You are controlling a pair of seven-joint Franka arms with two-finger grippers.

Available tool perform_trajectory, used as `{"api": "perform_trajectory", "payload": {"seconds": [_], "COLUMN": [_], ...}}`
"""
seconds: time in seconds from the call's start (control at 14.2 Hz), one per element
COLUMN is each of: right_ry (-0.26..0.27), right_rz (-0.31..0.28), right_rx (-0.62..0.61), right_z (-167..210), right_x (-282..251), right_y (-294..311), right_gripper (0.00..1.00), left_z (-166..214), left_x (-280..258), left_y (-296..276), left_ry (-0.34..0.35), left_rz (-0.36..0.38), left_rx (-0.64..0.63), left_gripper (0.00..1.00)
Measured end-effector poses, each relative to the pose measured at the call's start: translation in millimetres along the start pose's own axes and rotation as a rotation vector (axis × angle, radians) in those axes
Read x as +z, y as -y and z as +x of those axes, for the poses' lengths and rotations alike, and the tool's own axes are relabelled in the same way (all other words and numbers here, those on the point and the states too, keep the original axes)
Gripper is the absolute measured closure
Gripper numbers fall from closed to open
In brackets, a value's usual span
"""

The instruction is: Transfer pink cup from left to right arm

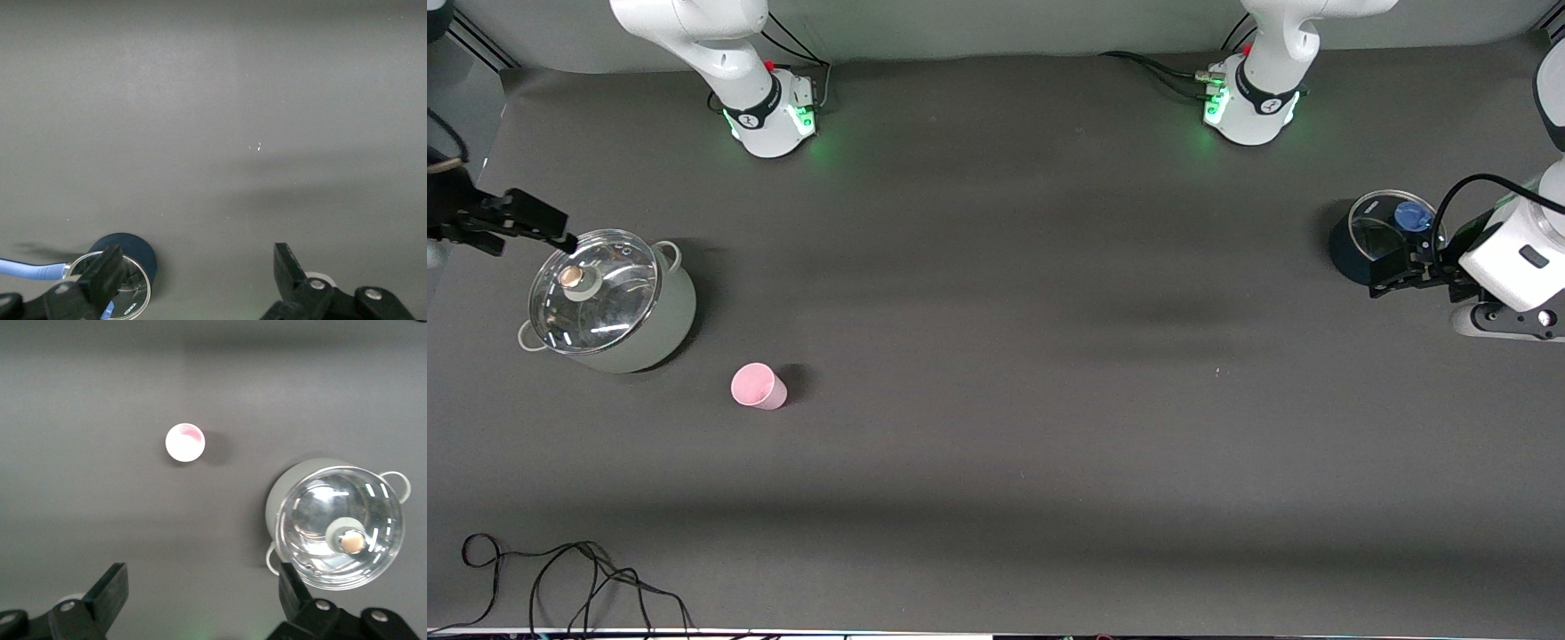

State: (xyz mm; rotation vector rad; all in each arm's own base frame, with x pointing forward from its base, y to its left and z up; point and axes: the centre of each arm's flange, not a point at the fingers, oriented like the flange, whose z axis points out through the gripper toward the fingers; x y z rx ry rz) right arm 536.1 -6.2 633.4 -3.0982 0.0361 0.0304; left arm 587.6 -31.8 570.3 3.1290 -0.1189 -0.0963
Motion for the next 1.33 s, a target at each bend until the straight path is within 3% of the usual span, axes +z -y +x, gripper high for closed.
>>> {"api": "perform_trajectory", "payload": {"seconds": [0.49, 1.33], "right_ry": [0.044, 0.043], "right_rz": [0.031, 0.031], "right_rx": [0.002, 0.003], "right_z": [0.2, 0.1], "right_x": [19.5, 19.3], "right_y": [1.9, 1.5], "right_gripper": [0.0, 0.0], "left_z": [0.3, 0.7], "left_x": [0.6, 1.5], "left_y": [0.0, 0.0], "left_ry": [0.001, 0.003], "left_rz": [0.0, 0.0], "left_rx": [0.0, 0.0], "left_gripper": [0.0, 0.0]}}
